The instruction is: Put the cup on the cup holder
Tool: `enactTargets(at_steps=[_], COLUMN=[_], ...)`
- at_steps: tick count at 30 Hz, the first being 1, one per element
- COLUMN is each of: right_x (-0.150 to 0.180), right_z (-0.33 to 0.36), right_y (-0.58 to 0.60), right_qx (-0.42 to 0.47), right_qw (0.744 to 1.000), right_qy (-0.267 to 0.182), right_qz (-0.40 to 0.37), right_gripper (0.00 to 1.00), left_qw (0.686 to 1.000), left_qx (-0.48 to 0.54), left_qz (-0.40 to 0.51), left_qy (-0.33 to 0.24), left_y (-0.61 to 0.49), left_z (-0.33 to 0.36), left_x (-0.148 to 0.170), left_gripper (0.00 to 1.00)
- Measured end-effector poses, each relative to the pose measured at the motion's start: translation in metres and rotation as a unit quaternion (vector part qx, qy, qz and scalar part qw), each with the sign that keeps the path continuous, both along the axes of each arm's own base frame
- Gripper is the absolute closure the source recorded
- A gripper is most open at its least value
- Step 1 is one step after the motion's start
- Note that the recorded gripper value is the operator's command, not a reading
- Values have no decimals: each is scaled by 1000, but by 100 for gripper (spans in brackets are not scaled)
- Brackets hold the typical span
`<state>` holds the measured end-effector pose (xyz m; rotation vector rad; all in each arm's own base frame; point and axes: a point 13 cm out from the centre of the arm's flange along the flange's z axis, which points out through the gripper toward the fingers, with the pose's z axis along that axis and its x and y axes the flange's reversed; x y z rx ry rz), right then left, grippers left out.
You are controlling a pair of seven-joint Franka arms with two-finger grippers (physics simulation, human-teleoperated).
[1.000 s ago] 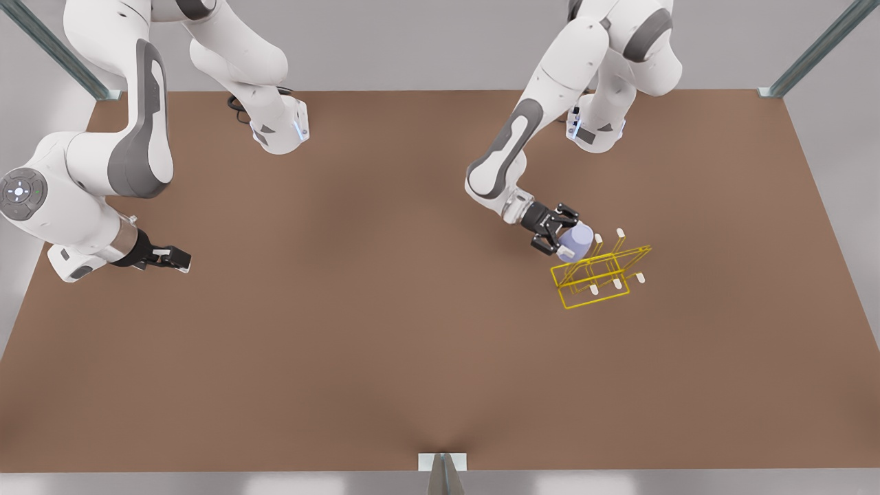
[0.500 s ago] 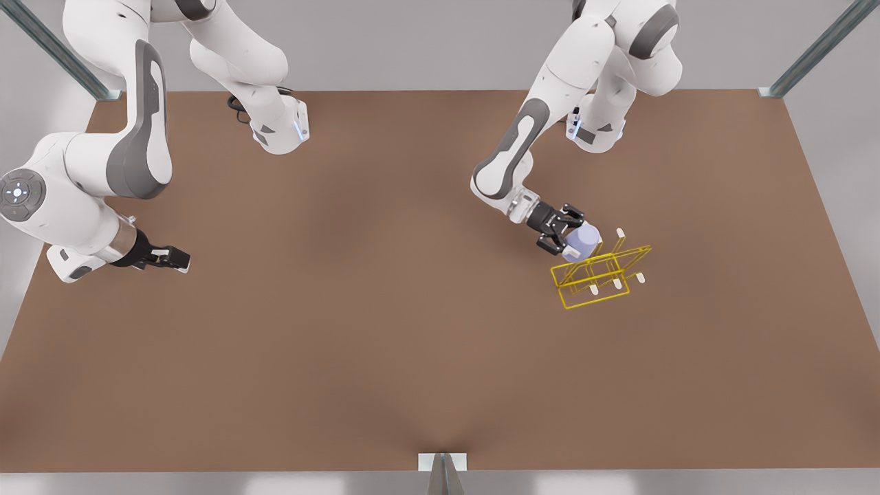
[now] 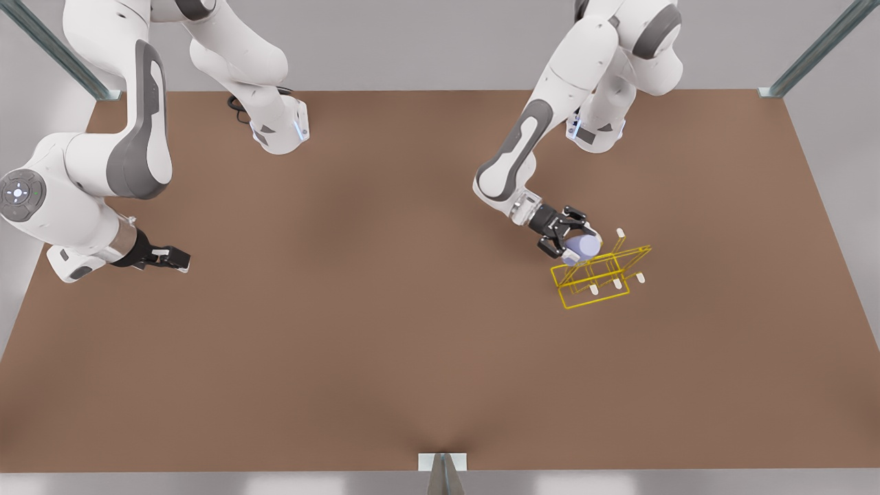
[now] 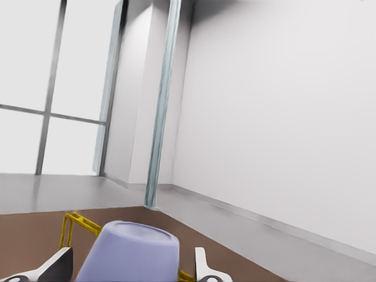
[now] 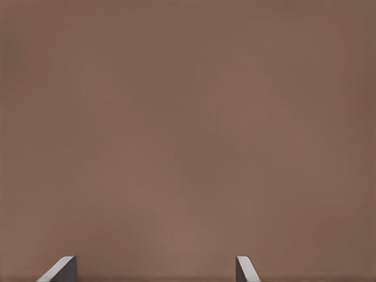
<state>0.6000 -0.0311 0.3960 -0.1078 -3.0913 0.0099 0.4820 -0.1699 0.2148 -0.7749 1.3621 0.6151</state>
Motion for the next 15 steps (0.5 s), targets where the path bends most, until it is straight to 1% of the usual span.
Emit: enactTargets(at_steps=[5,8,10,12,13,14,15], right_x=[0,0,0,0,0,0,-1], right_z=[-1,-1,-1,-1,-1,-1,-1], right_y=[0,-1,-1,-1,-1,-2,-2], right_qx=[1,1,1,2,2,2,2], right_qw=[1000,1000,1000,1000,1000,1000,1000], right_qy=[1,1,1,1,1,1,1], right_qz=[0,-1,-1,-1,-1,-1,-1], right_gripper=[0,0,0,0,0,0,0], left_qw=[1000,999,995,976,956,930,901], left_qx=[-13,-39,-81,-194,-266,-338,-398], left_qz=[1,7,17,57,82,114,153], left_qy=[-13,-35,-56,-84,-91,-88,-75], left_y=[-2,-2,-10,-53,-78,-92,-88], left_z=[17,53,95,157,193,228,251], left_x=[4,11,18,41,52,63,75], left_gripper=[0,0,0,0,0,0,0])
